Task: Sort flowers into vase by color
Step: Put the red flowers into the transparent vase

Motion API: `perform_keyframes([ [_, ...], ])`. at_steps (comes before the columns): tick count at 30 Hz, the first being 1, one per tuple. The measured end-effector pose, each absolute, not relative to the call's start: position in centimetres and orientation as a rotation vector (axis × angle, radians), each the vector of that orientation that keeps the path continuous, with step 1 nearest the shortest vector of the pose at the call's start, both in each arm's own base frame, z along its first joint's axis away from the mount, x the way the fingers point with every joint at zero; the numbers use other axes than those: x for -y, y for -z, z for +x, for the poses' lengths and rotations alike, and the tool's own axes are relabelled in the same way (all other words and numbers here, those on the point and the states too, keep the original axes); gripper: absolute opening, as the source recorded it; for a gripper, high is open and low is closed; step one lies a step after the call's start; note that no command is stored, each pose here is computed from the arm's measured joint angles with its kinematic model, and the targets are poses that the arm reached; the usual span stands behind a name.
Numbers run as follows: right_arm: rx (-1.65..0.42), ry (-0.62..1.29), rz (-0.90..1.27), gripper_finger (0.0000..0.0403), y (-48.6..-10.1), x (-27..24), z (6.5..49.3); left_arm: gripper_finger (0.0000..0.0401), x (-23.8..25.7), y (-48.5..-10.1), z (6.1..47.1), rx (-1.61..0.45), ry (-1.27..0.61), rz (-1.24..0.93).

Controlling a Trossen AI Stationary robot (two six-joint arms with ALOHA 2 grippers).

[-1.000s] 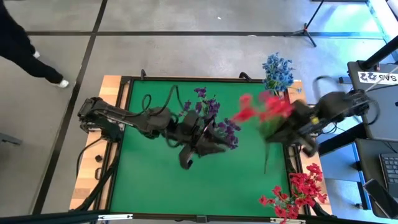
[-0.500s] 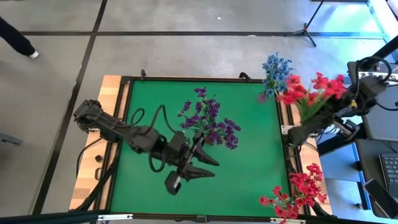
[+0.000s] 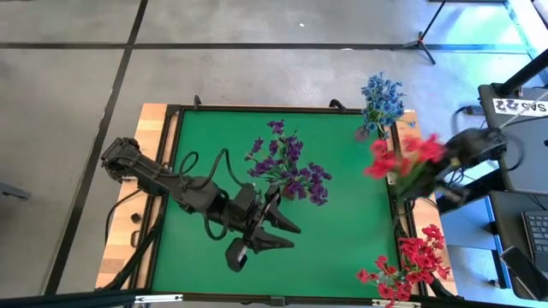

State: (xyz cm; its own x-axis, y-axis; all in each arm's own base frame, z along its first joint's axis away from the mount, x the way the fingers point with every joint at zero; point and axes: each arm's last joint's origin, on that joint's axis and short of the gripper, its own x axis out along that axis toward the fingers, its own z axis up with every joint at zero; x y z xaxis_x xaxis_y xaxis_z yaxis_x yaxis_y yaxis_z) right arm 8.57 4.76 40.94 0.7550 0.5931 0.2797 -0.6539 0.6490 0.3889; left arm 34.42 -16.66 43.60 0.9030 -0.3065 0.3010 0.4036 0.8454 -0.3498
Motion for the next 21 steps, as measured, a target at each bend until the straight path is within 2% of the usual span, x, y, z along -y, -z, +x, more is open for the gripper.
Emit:
perform_keyframes([
  [7, 0.036, -0.749, 0.603, 0.0010, -36.5, -6.2, 10.9, 0.0143, 17.6, -43.5, 34.0, 0.224, 0.401, -0.415],
  [15, -0.024, -0.825, 0.563, 0.0010, -35.9, -8.3, 10.8, 0.0143, 17.7, -43.0, 34.1, 0.178, 0.389, -0.402],
  [21, -0.106, -0.779, 0.522, 0.0010, -34.8, -10.1, 10.6, 0.0143, 17.4, -43.0, 34.3, 0.178, 0.378, -0.400],
])
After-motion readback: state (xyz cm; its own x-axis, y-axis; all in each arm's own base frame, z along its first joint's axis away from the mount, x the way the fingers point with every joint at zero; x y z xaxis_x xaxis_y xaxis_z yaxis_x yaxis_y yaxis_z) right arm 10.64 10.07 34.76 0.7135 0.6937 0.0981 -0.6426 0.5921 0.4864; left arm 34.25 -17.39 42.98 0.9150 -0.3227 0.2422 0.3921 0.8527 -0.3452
